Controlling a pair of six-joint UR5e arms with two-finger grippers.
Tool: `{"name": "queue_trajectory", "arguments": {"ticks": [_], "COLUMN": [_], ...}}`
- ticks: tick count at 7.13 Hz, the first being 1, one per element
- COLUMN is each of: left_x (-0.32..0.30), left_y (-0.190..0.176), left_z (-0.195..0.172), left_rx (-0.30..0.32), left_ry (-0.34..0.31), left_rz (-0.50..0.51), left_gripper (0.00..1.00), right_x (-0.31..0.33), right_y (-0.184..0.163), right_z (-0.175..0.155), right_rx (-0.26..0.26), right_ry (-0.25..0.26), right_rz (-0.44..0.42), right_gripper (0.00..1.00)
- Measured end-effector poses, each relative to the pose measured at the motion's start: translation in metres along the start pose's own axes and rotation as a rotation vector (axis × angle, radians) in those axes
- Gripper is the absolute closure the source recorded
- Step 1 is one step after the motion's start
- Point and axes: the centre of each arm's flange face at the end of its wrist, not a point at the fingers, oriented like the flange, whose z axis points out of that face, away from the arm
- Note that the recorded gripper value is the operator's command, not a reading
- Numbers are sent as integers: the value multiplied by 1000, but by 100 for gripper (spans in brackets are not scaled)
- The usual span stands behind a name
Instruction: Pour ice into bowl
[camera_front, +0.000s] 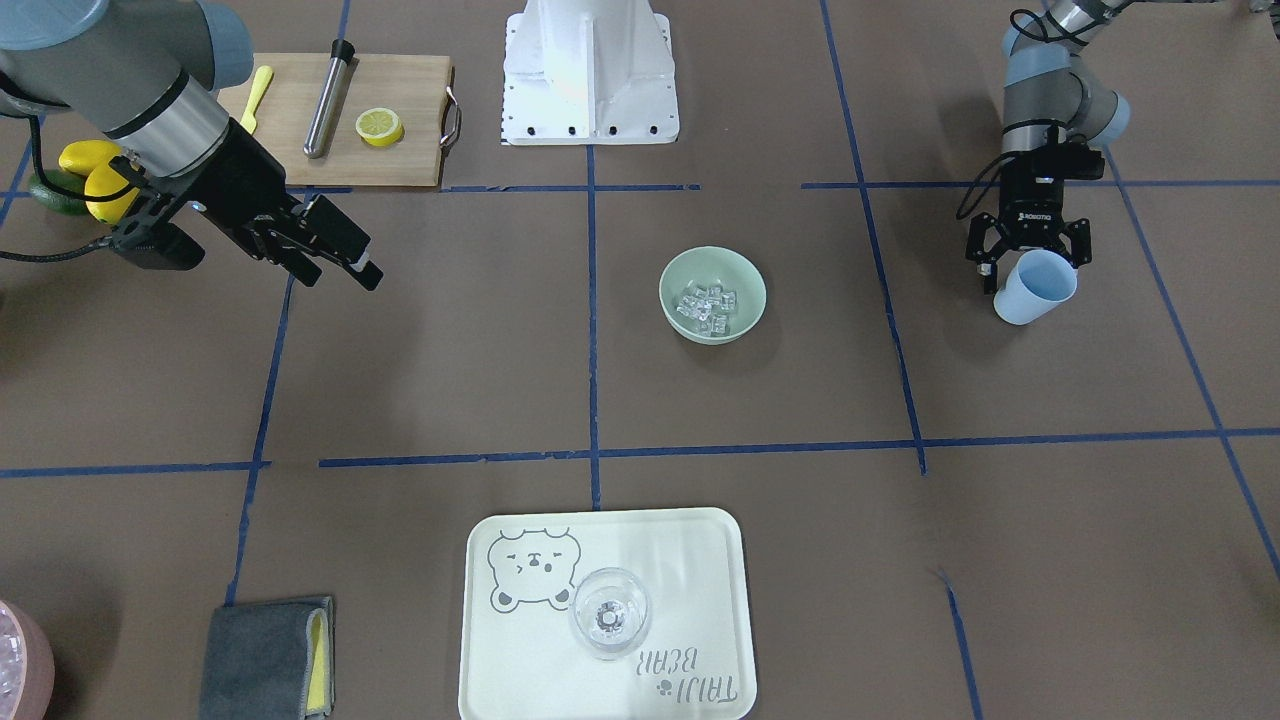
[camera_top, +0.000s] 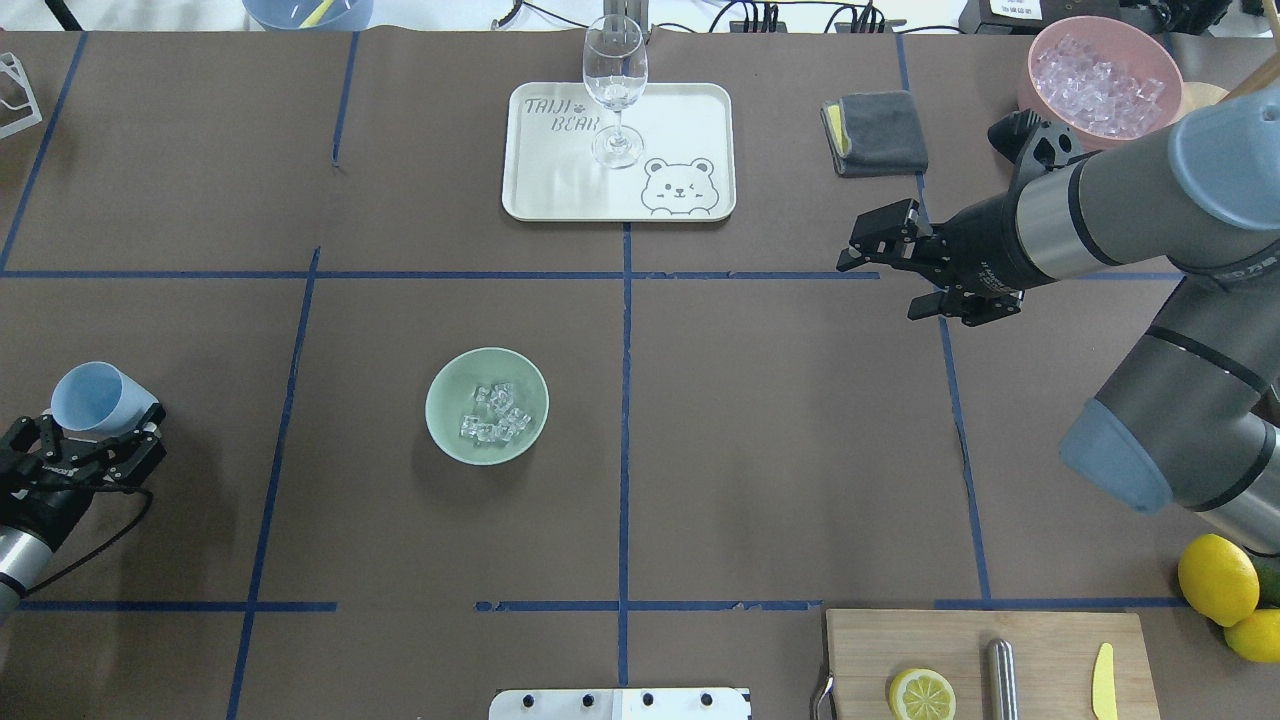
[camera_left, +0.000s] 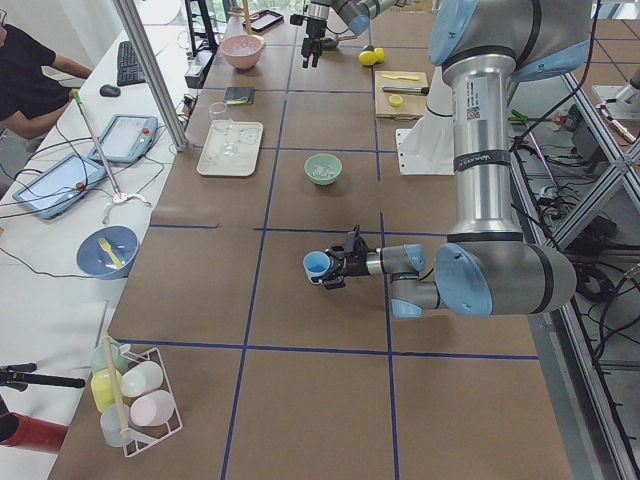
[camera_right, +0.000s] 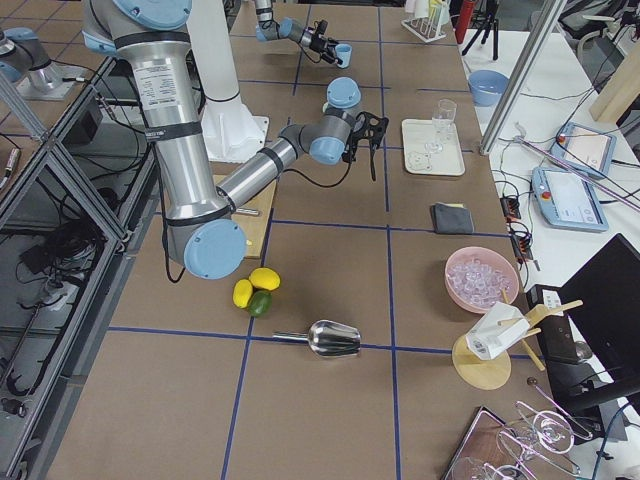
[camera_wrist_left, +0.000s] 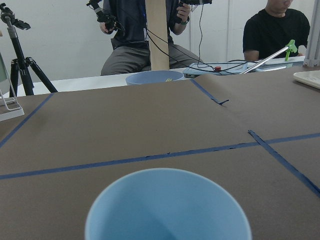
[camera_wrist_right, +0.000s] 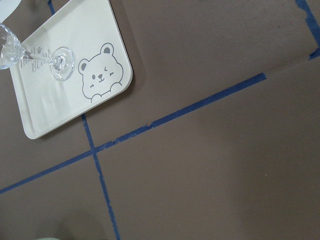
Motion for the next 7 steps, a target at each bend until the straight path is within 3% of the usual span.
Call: {"name": "queue_trajectory", "arguments": {"ticks": [2,7], "left_x": [-19,-41], "left_y": [2,-27], "left_z": [-9,-57], "left_rx": [-68,-317], "left_ry": [23,165], "left_rz": [17,43], "left_gripper": [0,0], "right_x": [-2,0], "right_y": [3,5], "right_z": [-6,-9], "right_rx": [-1,-3], "right_ry": [-11,-11], "right_rz": [-5,-5], "right_gripper": [0,0]}}
